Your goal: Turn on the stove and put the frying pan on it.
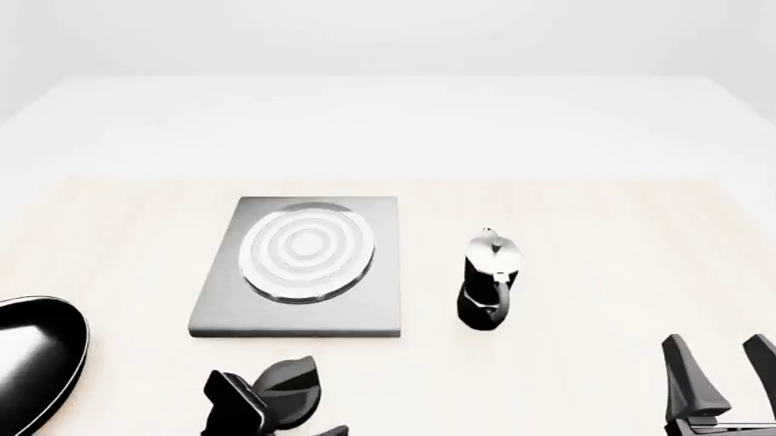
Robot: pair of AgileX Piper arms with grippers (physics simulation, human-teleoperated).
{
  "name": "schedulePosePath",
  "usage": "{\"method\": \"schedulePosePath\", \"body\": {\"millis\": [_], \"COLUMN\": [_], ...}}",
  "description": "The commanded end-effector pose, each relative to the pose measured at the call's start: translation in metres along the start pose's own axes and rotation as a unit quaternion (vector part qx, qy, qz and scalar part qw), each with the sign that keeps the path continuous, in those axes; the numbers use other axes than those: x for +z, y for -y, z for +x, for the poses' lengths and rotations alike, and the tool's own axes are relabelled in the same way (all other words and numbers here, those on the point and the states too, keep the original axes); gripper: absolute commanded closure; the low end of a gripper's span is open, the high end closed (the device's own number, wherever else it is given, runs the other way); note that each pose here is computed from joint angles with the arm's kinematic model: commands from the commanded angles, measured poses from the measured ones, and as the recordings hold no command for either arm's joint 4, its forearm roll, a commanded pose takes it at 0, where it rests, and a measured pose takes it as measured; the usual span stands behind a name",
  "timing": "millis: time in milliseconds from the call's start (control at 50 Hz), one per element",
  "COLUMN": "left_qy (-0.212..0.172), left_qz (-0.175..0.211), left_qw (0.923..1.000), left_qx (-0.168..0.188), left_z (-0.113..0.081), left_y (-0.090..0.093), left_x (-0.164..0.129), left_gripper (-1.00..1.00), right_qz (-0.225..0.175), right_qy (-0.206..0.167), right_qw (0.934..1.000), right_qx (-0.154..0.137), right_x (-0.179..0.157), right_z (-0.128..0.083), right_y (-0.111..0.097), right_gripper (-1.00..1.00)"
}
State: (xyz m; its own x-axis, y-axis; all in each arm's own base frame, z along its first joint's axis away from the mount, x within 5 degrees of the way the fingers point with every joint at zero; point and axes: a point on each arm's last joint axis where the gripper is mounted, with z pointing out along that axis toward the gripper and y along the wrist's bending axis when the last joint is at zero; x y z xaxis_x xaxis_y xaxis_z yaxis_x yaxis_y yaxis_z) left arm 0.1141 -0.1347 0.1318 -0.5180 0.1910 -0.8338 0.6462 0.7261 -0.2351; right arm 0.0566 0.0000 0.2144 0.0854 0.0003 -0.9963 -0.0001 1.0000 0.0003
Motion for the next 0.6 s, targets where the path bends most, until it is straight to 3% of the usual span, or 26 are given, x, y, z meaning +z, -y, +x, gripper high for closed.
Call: {"method": "schedulePosePath", "body": {"millis": [20,260,600], "left_qy": [0.03,0.081,0.098], "left_qz": [0.016,0.0,-0.035], "left_qw": [0.9993,0.9959,0.9929], "left_qx": [0.016,0.042,0.058], "left_z": [-0.025,-0.054,-0.069], "left_y": [0.01,0.009,0.005], "left_x": [-0.031,-0.078,-0.103], "left_gripper": [-1.0,-1.0,-1.0], "right_qz": [0.0,0.0,0.0], "right_qy": [0.0,0.0,0.0], "right_qw": [1.0,1.0,1.0], "right_qx": [0.0,0.0,0.0], "right_x": [0.0,0.0,0.0], "right_z": [0.0,0.0,0.0], "right_y": [0.0,0.0,0.0], "right_gripper": [-1.0,-1.0,-1.0]}}
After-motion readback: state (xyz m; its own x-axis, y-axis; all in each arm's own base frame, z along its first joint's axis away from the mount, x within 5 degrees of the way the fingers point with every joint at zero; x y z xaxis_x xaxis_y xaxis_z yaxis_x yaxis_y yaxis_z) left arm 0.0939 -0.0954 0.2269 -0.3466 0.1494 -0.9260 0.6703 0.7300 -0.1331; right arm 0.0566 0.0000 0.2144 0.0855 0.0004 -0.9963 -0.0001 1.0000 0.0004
